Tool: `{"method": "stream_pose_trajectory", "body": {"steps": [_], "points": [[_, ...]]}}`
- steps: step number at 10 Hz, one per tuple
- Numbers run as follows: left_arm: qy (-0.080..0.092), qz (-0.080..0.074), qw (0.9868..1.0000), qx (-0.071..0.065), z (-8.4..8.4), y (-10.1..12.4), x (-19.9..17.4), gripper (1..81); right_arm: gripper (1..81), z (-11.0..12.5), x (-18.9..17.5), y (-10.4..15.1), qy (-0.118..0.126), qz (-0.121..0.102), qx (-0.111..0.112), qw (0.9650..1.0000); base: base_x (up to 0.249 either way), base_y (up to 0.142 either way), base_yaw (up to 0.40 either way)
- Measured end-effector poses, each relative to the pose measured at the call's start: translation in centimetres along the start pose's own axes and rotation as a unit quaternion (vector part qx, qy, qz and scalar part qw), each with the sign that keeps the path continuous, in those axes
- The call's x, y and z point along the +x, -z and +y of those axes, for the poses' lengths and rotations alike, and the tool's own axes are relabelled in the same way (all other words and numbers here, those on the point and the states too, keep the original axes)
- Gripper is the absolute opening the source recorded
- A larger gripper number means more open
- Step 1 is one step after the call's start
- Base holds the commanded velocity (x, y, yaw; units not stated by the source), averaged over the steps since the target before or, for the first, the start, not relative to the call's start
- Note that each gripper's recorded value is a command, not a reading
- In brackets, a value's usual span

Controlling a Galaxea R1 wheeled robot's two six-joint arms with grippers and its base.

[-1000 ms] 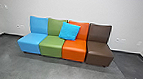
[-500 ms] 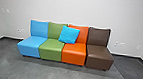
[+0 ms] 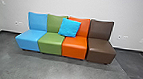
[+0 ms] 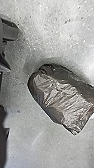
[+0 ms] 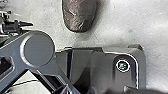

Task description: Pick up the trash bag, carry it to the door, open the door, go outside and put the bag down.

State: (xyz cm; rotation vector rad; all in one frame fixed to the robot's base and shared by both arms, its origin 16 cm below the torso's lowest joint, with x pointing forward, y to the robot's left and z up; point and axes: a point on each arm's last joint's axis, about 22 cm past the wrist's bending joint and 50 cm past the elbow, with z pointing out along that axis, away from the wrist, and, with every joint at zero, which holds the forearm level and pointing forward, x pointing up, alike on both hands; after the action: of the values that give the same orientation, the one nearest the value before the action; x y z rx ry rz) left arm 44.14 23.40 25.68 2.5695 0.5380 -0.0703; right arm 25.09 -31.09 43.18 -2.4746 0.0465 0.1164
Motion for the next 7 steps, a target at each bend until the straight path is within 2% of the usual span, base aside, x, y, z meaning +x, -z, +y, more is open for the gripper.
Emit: {"method": "stream_pose_trajectory", "body": {"steps": [2,3,5,6,7], "points": [[0.004,-0.012,0.9999,0.000,-0.7,-2.8,0.4,81.1,81.1,1.5,-0.1,-1.9,-0.013,-0.014,0.000,0.9998,0.000,0.000,0.000],[0.005,-0.013,0.9999,0.000,-0.9,-4.0,1.2,81.1,81.1,2.4,0.0,-2.7,-0.018,-0.020,-0.002,0.9996,0.000,0.000,0.000],[-0.001,-0.010,0.9999,-0.007,-0.1,-5.5,2.6,81.1,81.1,3.3,0.6,-3.8,-0.017,-0.018,-0.002,0.9997,0.000,0.000,0.000],[-0.007,-0.015,0.9998,-0.012,0.3,-6.1,3.1,81.1,81.1,4.1,1.0,-4.1,-0.015,-0.014,-0.005,0.9998,0.000,0.000,0.000],[-0.018,-0.031,0.9993,-0.015,0.4,-6.4,3.2,81.1,81.1,4.8,1.2,-4.4,-0.011,-0.012,-0.008,0.9998,0.000,0.000,0.000]]}}
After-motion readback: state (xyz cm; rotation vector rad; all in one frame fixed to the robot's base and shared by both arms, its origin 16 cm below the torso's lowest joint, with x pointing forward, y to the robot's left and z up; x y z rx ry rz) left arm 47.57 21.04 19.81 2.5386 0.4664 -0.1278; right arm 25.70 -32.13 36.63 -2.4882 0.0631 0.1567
